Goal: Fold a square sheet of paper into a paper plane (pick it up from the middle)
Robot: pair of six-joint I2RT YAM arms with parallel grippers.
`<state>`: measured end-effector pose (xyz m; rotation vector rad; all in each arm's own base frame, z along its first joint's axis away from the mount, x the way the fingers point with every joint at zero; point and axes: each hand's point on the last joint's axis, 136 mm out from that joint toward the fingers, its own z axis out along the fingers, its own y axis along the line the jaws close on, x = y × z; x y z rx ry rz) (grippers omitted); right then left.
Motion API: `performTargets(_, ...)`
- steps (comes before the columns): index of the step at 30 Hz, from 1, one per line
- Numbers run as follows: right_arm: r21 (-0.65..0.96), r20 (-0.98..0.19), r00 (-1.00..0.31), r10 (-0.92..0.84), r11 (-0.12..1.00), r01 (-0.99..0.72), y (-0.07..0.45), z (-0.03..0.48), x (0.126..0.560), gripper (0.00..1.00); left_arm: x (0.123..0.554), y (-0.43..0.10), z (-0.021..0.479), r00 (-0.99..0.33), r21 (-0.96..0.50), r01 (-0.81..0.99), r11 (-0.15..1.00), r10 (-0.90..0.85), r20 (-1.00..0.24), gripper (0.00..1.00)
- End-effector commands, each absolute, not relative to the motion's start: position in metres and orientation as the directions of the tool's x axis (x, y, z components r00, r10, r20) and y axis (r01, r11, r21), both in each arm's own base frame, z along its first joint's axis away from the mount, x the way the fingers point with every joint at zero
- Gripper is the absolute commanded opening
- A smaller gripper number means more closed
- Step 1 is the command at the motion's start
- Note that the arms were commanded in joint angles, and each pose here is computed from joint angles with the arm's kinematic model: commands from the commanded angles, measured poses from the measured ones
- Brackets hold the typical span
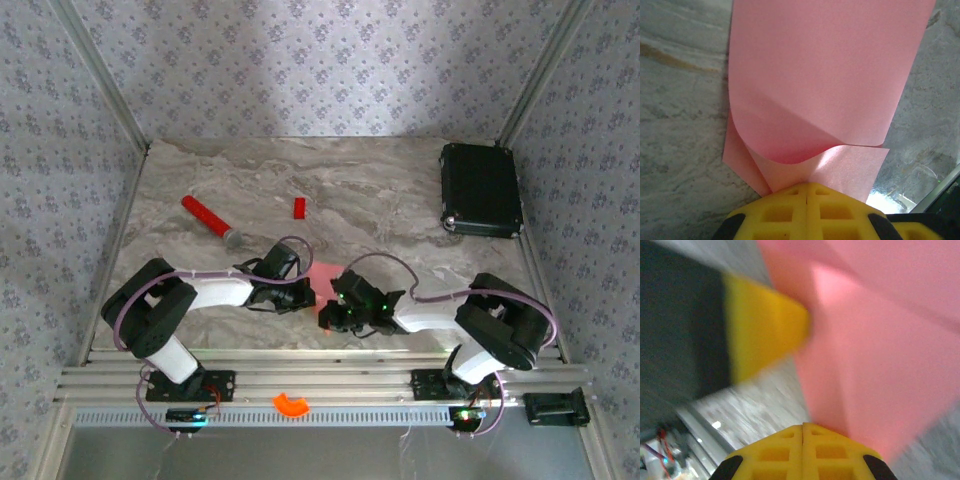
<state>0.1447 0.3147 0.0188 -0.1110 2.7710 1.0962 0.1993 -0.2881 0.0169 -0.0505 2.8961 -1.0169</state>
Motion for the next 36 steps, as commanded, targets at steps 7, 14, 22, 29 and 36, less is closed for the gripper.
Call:
performTargets(7, 0.663, -0.141, -0.989, -0.038, 0.739, -0.123, 0.296, 0.016, 0.106, 0.05, 0.195, -0.256, -0.006, -0.994, -0.501, -0.066, 0.863, -0.103, -0.046, 0.00)
performTargets(14, 0.697, -0.233, -0.971, 0.046, 0.705, -0.134, 0.304, 0.054, 0.153, 0.04, 0.198, -0.260, -0.001, -0.994, -0.512, -0.059, 0.857, -0.100, -0.053, 0.00)
performTargets(22, 0.700, -0.182, -0.983, 0.032, 0.706, -0.107, 0.316, 0.032, 0.168, 0.04, 0.201, -0.265, 0.005, -0.994, -0.523, -0.046, 0.851, -0.092, -0.061, 0.00)
performTargets(29, 0.585, -0.099, -0.994, 0.054, 0.811, -0.014, 0.284, -0.021, 0.142, 0.02, 0.209, -0.280, 0.043, -0.989, -0.596, 0.012, 0.803, -0.077, -0.124, 0.03)
performTargets(36, 0.576, -0.100, -0.993, 0.067, 0.818, -0.002, 0.280, -0.025, 0.140, 0.01, 0.199, -0.300, 0.069, -0.984, -0.650, 0.082, 0.755, -0.042, -0.173, 0.03)
